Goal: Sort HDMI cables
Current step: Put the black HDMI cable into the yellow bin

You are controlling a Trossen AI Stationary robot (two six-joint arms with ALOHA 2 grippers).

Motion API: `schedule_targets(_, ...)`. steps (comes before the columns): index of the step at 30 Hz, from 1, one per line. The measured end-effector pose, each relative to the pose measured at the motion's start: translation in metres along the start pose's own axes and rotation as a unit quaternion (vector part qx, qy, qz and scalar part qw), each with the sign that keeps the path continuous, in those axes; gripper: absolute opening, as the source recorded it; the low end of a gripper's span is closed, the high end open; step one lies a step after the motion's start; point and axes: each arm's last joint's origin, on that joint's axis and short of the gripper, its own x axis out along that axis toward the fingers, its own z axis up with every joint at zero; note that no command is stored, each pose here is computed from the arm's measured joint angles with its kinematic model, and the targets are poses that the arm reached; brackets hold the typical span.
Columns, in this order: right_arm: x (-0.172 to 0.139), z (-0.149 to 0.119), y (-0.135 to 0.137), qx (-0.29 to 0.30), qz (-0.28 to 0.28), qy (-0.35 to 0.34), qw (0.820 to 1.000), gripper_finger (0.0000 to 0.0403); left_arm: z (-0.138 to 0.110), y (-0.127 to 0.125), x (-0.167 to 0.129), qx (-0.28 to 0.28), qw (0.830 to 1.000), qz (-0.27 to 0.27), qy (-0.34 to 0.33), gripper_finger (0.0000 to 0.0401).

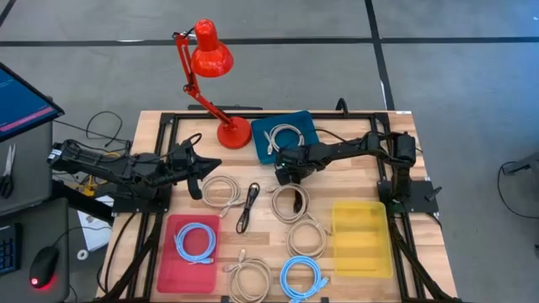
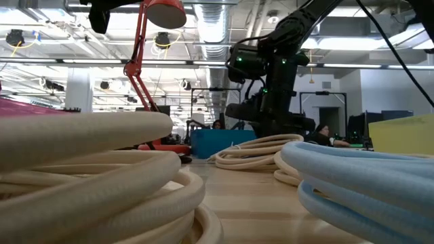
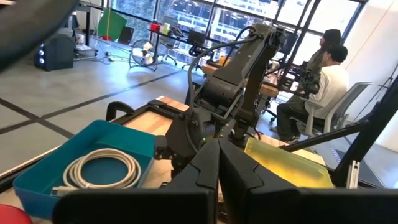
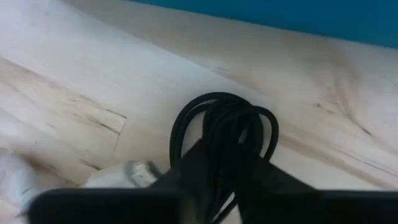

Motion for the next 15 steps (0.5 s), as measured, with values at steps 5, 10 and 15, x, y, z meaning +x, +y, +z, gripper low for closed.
schedule_targets(5,0.000,0.001,0.000,-0.014,0.000,-0.001,1.000,0.0016,0.000,0.000,0.000,0.000,1.000,0.000,0.000,0.0008)
schedule_targets(10,-0.011,0.002,-0.003,-0.038,-0.004,-0.017,0.999,0.0005,0.000,0.000,0.000,0.000,1.000,0.000,0.000,0.0005)
schedule_targets(15,-0.048,0.014,-0.005,-0.047,-0.013,-0.075,0.996,0.0001,0.000,0.000,0.000,0.000,1.000,0.000,0.000,0.0009)
